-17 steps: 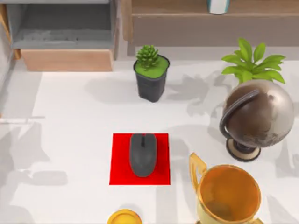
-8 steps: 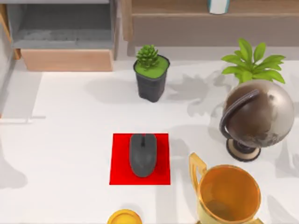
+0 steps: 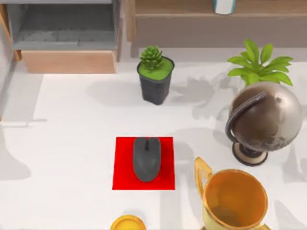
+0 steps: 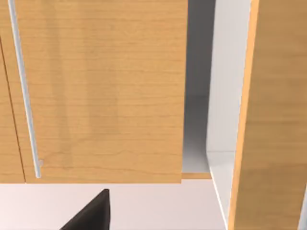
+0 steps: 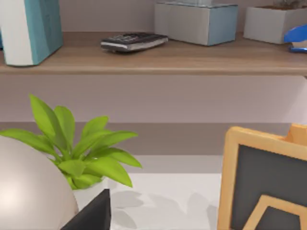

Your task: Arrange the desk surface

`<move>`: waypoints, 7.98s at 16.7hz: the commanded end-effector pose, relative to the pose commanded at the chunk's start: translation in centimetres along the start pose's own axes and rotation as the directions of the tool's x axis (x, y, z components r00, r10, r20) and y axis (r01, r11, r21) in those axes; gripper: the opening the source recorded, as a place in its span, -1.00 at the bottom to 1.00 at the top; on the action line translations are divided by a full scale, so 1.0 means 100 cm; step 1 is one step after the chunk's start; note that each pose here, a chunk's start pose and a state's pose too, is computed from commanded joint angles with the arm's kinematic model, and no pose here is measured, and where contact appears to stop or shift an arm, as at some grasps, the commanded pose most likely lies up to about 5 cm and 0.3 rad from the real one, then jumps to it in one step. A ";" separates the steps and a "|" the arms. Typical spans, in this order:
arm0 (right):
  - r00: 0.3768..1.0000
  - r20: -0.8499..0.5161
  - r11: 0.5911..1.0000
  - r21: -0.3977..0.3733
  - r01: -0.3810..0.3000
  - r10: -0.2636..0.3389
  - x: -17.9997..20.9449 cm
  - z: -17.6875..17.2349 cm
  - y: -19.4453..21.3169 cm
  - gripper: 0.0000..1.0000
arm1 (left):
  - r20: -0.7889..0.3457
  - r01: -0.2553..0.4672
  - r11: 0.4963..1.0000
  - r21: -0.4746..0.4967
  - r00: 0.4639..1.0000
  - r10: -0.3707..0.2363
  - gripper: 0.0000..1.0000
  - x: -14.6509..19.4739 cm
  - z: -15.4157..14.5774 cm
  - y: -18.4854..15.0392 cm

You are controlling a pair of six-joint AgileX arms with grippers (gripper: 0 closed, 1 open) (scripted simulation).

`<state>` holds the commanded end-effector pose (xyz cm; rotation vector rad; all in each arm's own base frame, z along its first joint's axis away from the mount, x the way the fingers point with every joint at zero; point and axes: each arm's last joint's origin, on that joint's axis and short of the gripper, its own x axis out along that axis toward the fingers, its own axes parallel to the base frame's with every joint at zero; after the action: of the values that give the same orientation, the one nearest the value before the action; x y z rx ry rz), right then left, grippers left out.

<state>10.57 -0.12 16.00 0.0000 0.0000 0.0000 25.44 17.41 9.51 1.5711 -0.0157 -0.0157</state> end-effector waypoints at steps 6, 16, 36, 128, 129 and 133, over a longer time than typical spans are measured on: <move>1.000 0.000 1.000 0.000 0.000 0.000 0.000 0.000 0.000 1.00 | 0.000 0.000 1.000 0.000 1.000 0.000 0.55 0.000 0.000 0.000; 1.000 0.000 1.000 0.000 0.000 0.000 0.000 0.000 0.000 1.00 | 0.000 0.000 1.000 0.000 1.000 0.000 -0.96 0.000 0.000 0.000; 1.000 0.000 1.000 0.000 0.000 0.000 0.000 0.000 0.000 1.00 | -0.002 0.016 1.000 -0.016 1.000 -0.016 -1.00 0.063 0.000 -0.004; 1.000 0.000 1.000 0.000 0.000 0.000 0.000 0.000 0.000 1.00 | 0.208 0.195 0.238 -0.951 0.978 0.031 1.00 0.133 0.541 0.124; 1.000 0.000 1.000 0.000 0.000 0.000 0.000 0.000 0.000 1.00 | 0.179 0.170 0.189 -0.967 0.983 0.031 1.00 0.137 0.553 0.125; 1.000 0.000 1.000 0.000 0.000 0.000 0.000 0.000 0.000 1.00 | 0.064 0.063 0.039 -0.997 0.998 0.026 1.00 0.153 0.582 0.120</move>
<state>10.57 -0.12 16.00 0.0000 0.0000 0.0000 39.54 -41.12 21.48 0.0378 -0.0273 -0.0834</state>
